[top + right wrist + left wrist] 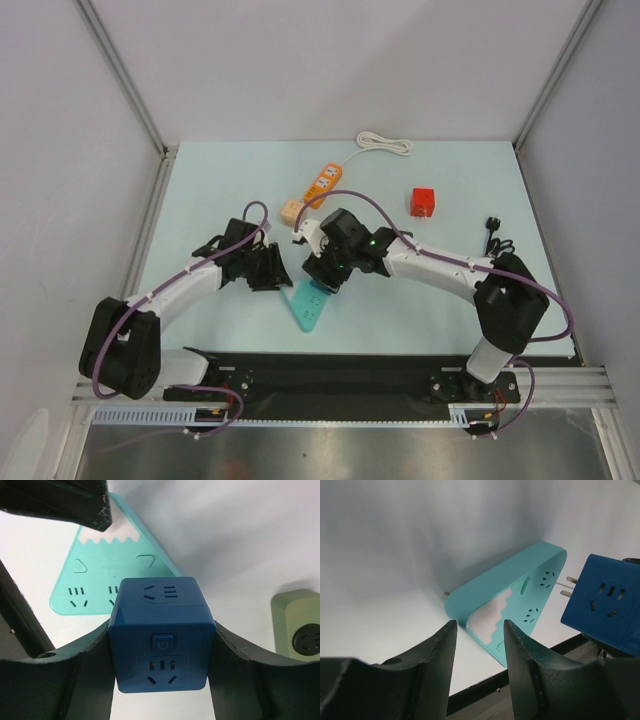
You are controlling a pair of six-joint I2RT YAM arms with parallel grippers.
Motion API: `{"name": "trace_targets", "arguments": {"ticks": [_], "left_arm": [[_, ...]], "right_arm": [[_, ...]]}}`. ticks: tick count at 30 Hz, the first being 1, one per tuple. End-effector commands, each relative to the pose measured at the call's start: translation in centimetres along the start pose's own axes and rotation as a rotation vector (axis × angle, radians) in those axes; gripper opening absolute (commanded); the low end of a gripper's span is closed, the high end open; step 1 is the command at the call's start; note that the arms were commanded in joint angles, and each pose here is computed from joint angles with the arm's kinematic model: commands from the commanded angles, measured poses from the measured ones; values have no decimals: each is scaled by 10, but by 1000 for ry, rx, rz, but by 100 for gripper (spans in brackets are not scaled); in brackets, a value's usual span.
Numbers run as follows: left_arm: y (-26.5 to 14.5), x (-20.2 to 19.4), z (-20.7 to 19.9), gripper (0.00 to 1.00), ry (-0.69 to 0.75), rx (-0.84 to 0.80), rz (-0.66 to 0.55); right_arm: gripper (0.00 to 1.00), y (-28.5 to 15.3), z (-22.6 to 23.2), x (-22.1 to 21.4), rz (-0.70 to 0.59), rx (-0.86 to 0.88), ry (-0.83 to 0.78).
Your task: Insert the plug
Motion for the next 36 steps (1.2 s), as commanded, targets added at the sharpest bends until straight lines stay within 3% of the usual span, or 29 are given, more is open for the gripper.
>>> {"name": "trace_targets", "arguments": {"ticks": [1, 29, 36], "left_arm": [[1, 4, 1, 47, -4, -4, -22], [7, 6, 6, 40, -3, 33, -5], [8, 7, 7, 38, -6, 42, -4]], "right_arm": [[0, 6, 7, 8, -55, 32, -37], [0, 18, -5, -15, -13, -23, -103], [0, 4, -5, 7, -88, -23, -90]]}}
Point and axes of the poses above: each gripper's point midway between its finger pads, its own y axis out along the fingers, its own z axis along the line the jaws close on, x = y × z, the point moved 4 cm from there along -y, back along the fingers, and after that the axes turned 6 degrees about -y, right-handed, at the moved point
